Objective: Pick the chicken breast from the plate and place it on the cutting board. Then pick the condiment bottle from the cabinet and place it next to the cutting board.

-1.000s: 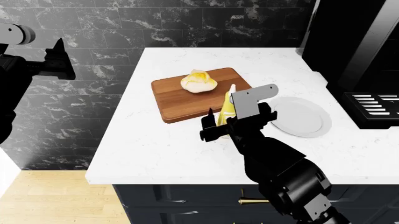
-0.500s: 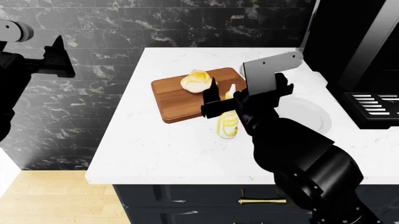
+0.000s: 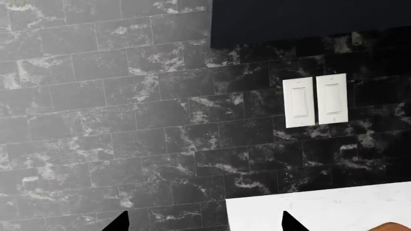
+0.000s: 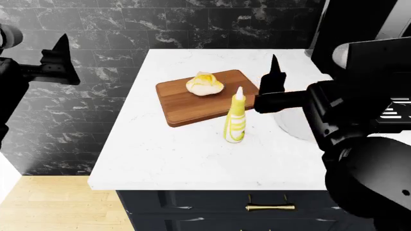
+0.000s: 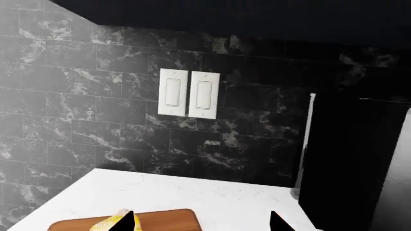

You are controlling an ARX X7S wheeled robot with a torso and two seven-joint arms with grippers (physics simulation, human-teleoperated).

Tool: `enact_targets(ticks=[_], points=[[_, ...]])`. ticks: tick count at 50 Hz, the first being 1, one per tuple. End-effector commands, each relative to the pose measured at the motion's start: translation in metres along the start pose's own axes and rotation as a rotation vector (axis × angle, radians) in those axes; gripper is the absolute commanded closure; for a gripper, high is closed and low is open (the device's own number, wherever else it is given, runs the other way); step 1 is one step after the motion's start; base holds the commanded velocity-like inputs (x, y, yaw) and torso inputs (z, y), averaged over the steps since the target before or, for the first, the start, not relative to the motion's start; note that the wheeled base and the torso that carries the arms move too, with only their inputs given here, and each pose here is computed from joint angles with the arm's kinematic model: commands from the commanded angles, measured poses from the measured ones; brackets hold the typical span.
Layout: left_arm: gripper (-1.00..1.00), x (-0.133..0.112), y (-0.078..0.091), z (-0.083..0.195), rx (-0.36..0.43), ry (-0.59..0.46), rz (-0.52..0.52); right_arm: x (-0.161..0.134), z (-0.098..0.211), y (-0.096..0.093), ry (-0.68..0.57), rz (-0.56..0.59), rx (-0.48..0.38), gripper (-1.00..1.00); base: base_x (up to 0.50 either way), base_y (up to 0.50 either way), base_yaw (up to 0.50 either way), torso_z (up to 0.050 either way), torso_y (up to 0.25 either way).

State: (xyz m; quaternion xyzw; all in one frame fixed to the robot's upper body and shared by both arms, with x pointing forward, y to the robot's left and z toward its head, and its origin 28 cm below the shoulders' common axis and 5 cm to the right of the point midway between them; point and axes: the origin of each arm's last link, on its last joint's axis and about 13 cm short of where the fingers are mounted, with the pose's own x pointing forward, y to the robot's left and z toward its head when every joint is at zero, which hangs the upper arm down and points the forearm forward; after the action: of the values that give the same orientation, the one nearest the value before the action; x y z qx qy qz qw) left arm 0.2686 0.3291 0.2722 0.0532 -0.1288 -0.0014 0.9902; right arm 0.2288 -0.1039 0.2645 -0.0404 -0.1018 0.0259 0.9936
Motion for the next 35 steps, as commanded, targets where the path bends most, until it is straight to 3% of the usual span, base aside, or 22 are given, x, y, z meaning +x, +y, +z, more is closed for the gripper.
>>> enact_targets(ticks=[1,12,35], points=[[-1.00,-0.029,-0.017,0.004,-0.023,-0.023,-0.075,-0.046,0.010,-0.021,-0.055,-0.116,-0.047,-1.00,0.00,0.00,0.00,0.000,0.000],[-1.00,-0.043,-0.026,0.003,-0.057,-0.015,-0.104,-0.065,0.010,-0.031,-0.070,-0.186,-0.039,-1.00,0.00,0.00,0.00,0.000,0.000],[-1.00,-0.044,-0.032,0.003,-0.043,-0.013,-0.124,-0.073,0.005,-0.039,-0.069,-0.238,-0.028,-1.00,0.00,0.00,0.00,0.000,0.000]])
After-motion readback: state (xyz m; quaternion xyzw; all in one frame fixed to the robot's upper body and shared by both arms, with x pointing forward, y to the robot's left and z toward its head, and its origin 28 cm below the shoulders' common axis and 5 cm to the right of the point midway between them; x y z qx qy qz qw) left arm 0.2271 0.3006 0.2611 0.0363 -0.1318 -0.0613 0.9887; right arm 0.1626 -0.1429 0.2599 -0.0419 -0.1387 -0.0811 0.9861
